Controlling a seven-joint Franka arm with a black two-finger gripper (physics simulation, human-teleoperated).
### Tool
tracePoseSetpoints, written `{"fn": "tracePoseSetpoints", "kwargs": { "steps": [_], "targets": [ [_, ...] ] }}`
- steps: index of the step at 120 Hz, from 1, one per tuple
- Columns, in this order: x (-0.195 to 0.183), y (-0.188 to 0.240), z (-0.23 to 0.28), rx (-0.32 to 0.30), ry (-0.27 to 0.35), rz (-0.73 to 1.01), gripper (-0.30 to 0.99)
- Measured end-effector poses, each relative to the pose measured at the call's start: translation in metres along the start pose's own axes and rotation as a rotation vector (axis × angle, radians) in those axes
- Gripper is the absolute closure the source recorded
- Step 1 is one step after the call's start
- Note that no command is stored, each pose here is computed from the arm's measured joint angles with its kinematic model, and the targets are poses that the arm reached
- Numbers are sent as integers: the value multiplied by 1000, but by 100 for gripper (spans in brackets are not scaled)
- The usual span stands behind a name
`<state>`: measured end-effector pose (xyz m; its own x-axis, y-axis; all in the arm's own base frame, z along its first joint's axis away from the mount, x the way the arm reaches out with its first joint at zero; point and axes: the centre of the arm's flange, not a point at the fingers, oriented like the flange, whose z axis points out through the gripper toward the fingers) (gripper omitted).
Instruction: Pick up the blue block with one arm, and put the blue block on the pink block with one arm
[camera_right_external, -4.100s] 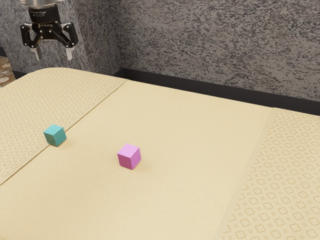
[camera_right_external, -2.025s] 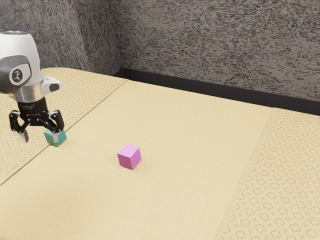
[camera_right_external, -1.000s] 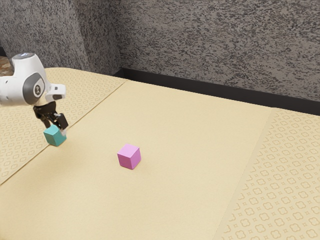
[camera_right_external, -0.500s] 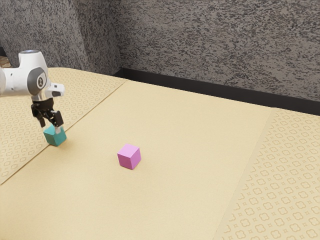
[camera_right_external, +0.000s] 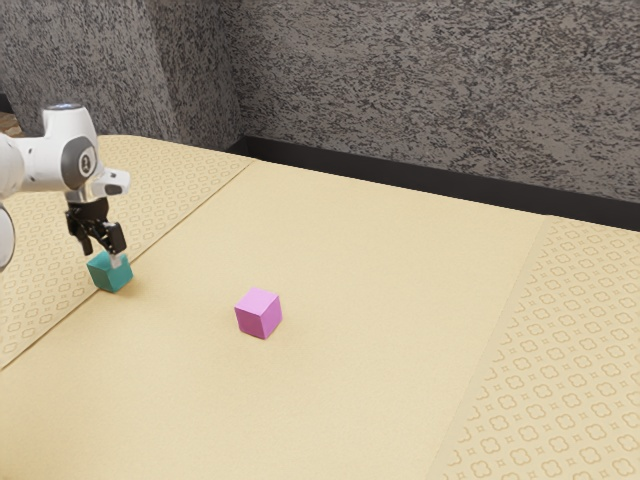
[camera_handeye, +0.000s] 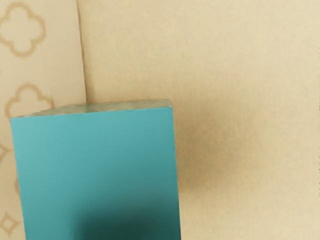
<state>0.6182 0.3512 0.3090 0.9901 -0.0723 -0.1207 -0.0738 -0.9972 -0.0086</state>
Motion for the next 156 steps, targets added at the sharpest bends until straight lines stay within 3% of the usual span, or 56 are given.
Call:
{"fn": "tracePoseSetpoints", "kwargs": {
  "steps": [82,156],
  "targets": [
    [5,-7,10,-39,87,114,0],
    [6,-22,20,-50,99,168,0]
  ]
}}
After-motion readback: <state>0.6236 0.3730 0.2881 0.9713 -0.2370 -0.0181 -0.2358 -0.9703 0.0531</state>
